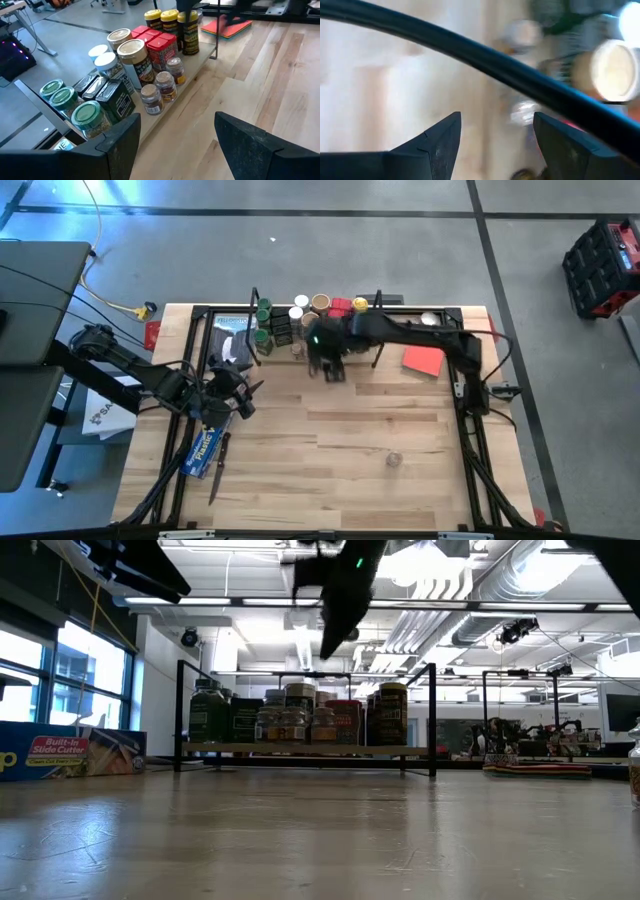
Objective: Shelf spices
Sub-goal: Put the brown seasoning bottle on the shelf and align it with the other brown seasoning bottles
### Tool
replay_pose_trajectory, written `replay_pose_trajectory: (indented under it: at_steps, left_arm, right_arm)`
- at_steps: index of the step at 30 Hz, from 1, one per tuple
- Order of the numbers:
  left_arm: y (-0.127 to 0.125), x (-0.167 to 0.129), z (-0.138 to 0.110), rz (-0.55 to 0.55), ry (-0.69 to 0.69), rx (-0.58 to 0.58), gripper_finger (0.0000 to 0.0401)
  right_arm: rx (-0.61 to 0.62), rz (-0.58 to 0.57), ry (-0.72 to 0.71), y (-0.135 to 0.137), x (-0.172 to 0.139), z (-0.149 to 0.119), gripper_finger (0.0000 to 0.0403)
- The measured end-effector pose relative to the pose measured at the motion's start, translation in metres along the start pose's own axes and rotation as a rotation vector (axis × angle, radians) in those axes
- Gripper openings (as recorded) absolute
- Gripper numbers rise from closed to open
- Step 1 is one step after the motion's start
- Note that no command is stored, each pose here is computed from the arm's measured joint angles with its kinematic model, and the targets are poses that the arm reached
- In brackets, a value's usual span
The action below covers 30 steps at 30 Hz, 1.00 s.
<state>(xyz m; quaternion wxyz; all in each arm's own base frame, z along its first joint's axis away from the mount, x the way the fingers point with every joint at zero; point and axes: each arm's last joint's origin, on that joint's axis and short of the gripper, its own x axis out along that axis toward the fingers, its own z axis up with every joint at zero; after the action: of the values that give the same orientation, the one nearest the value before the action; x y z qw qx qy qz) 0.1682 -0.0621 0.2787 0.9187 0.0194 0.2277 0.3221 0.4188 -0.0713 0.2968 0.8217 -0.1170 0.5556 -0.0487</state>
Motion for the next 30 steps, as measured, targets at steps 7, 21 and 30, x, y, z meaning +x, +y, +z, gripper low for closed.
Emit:
replay_pose_trajectory:
  at_steps: [7, 21, 30]
  left_arm:
    - [-0.002, -0.003, -0.001, -0.017, -0.004, 0.003, 0.025]
    - [-0.002, -0.004, -0.001, 0.024, -0.042, 0.025, 0.025]
    - [-0.002, -0.004, -0.001, 0.024, -0.043, 0.019, 0.025]
  right_arm:
    - [0.005, 0.132, 0.12, 0.077, -0.048, -0.04, 0.0243]
    - [0.368, 0.374, 0.376, 0.23, -0.083, -0.158, 0.0243]
    - [0.529, 0.409, 0.335, 0.271, -0.051, -0.186, 0.0243]
